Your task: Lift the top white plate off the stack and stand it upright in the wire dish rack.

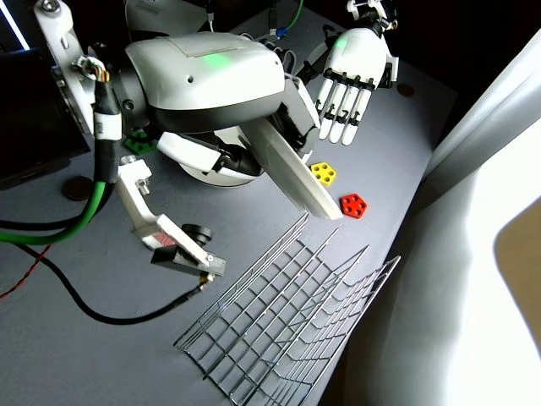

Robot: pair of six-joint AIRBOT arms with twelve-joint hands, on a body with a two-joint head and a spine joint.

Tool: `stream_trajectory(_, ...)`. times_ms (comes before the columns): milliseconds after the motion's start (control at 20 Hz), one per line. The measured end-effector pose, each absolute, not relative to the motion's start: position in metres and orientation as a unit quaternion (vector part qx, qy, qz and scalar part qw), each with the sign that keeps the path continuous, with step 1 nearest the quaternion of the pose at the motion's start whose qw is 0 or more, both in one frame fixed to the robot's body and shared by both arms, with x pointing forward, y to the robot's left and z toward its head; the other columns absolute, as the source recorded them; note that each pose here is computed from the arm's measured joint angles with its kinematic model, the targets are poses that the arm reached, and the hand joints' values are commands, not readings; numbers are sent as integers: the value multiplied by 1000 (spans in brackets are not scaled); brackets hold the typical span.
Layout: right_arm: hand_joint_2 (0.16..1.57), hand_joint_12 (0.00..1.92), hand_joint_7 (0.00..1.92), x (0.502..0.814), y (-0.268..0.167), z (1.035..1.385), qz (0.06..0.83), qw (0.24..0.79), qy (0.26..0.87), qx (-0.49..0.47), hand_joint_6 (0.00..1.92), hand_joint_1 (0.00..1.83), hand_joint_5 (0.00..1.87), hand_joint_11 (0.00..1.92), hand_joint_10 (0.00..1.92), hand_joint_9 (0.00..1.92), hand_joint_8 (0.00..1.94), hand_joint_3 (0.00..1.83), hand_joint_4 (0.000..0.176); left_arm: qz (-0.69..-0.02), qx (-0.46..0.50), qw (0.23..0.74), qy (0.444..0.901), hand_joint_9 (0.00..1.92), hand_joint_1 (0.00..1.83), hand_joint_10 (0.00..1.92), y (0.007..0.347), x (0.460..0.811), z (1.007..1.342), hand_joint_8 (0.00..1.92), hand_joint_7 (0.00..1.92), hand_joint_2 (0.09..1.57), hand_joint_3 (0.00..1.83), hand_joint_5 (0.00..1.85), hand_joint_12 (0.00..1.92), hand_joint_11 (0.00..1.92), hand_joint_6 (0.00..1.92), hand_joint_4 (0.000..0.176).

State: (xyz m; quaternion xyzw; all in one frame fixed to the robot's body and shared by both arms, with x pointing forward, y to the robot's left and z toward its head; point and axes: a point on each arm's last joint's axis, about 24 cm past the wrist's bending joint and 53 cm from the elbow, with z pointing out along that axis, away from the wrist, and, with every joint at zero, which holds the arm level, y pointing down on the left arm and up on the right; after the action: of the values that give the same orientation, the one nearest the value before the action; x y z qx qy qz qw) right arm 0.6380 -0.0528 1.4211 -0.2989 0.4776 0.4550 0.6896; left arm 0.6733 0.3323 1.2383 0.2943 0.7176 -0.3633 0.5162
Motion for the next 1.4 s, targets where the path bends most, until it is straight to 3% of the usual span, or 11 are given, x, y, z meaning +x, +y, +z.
stream_trajectory(50,1135,1511,890,639,-55,1426,456,693,475,-293,1225,1484,794,831,976,908,846,0,0,-366,292,520,714,0,445,0,332,674,1241,0,0,912,1,0,0,0,0,0)
stream_trajectory(900,1158,1570,854,685,-116,1478,473,722,488,-133,1288,1479,741,803,1076,831,918,0,0,-347,276,526,726,4,453,1,348,682,1238,1,5,910,6,0,0,0,0,0)
stream_trajectory(1150,1148,1567,846,693,-134,1495,476,726,488,-90,1284,1483,731,789,942,931,958,0,0,-334,266,528,734,40,463,1,362,685,1239,0,41,892,3,3,59,69,0,0)
stream_trajectory(1200,1091,1446,973,695,-136,1494,472,726,492,-84,1120,1492,882,902,791,1047,770,0,0,-331,265,525,738,76,482,7,365,685,1237,5,72,852,21,28,332,13,4,0)
stream_trajectory(1250,1058,1386,1063,698,-138,1493,468,725,499,-77,997,1496,964,947,675,1123,624,0,0,-329,263,524,741,85,484,5,367,685,1235,3,73,852,16,34,444,2,3,0)
stream_trajectory(1400,1049,1333,1083,698,-138,1493,468,721,507,-65,1003,1497,963,987,606,1157,582,0,0,-324,262,513,750,75,458,2,369,686,1226,1,47,842,5,16,436,0,0,0)
